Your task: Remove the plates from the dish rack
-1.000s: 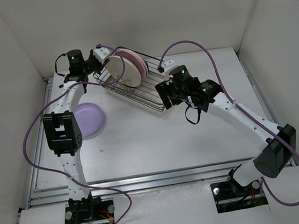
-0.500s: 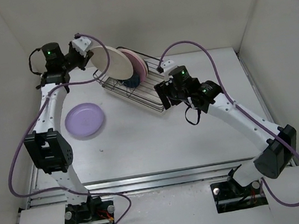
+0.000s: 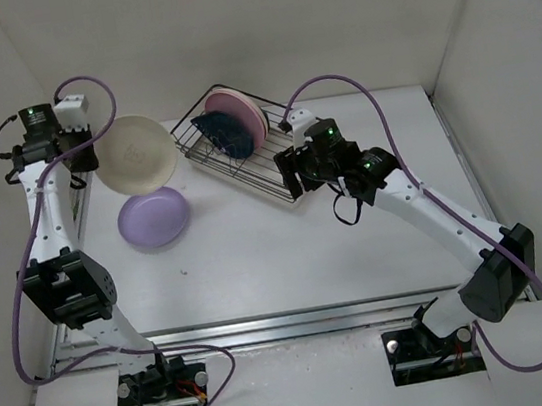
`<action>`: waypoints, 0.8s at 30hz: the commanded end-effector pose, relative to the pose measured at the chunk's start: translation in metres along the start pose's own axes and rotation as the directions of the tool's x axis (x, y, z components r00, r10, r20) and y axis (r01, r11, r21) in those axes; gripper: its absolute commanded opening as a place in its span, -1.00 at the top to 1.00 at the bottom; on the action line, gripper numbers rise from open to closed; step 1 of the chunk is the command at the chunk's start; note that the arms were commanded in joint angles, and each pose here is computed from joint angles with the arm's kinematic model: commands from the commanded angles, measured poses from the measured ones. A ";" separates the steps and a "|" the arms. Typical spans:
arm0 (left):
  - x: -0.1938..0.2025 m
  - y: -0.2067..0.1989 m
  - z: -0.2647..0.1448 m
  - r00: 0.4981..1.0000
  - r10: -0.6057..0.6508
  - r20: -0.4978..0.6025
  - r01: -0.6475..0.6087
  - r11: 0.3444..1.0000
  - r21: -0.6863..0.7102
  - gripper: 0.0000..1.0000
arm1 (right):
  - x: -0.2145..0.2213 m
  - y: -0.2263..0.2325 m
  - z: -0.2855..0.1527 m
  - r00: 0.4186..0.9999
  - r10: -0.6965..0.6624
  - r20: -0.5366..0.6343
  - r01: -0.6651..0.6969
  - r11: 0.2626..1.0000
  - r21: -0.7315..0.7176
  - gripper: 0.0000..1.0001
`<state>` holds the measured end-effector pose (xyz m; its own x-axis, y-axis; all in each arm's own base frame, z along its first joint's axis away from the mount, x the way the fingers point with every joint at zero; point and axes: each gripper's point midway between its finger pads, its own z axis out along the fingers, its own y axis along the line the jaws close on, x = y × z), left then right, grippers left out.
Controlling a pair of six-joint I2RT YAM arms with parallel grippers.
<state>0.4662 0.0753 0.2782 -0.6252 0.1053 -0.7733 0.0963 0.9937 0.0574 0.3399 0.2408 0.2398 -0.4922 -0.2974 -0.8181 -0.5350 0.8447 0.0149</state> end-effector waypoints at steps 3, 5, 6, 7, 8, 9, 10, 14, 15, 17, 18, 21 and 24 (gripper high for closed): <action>0.071 0.020 0.014 0.945 -0.189 -0.268 0.180 0.982 -0.056 1.00 | -0.029 0.016 0.001 0.997 -0.011 0.071 0.015 0.998 -0.060 -0.31; 0.090 0.022 0.028 0.923 -0.186 -0.336 0.176 0.983 -0.059 1.00 | -0.028 0.015 0.000 0.997 -0.011 0.073 0.015 0.998 -0.058 -0.30; 0.098 0.019 0.029 0.911 -0.190 -0.366 0.184 0.982 -0.052 1.00 | -0.027 0.016 0.000 0.997 -0.010 0.073 0.015 0.998 -0.058 -0.30; 0.102 0.017 0.033 0.904 -0.191 -0.382 0.190 0.981 -0.042 1.00 | -0.025 0.016 0.001 0.998 -0.009 0.068 0.013 0.998 -0.058 -0.30; 0.110 0.016 0.039 0.893 -0.194 -0.406 0.196 0.980 -0.038 1.00 | -0.025 0.015 0.000 0.998 -0.005 0.069 0.009 0.999 -0.054 -0.30; 0.114 0.016 0.042 0.889 -0.197 -0.414 0.199 0.979 -0.039 1.00 | -0.024 0.016 0.000 0.998 -0.004 0.068 0.008 0.998 -0.057 -0.30; 0.117 0.016 0.044 0.884 -0.201 -0.422 0.203 0.978 -0.041 1.00 | -0.022 0.017 0.000 0.998 -0.002 0.063 0.005 0.998 -0.058 -0.30; 0.130 0.015 0.055 0.862 -0.207 -0.463 0.212 0.976 -0.041 1.00 | -0.019 0.015 0.000 0.999 0.000 0.054 0.003 0.999 -0.048 -0.30; 0.133 0.015 0.055 0.857 -0.208 -0.472 0.215 0.976 -0.039 1.00 | -0.018 0.015 -0.001 0.999 0.000 0.051 0.003 0.999 -0.045 -0.30; 0.137 0.014 0.056 0.849 -0.208 -0.486 0.218 0.975 -0.037 1.00 | -0.018 0.014 -0.002 0.999 0.000 0.050 0.002 0.999 -0.042 -0.30; 0.140 0.012 0.056 0.842 -0.210 -0.496 0.222 0.974 -0.035 1.00 | -0.019 0.014 -0.002 0.999 0.000 0.053 0.002 0.999 -0.042 -0.30; 0.146 0.007 0.056 0.819 -0.212 -0.533 0.241 0.970 -0.017 1.00 | -0.018 0.014 0.000 0.999 0.000 0.050 0.002 0.999 -0.043 -0.30; 0.150 0.002 0.054 0.796 -0.216 -0.565 0.261 0.965 -0.002 1.00 | -0.020 0.015 0.001 0.999 -0.002 0.049 0.004 0.999 -0.043 -0.30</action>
<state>0.4180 0.0992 0.1072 -0.9587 -0.0892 -0.2701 -0.0618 0.9922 -0.1084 0.3377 0.2527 0.2305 -0.5053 -0.3165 -0.8028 -0.5652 0.8244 0.0308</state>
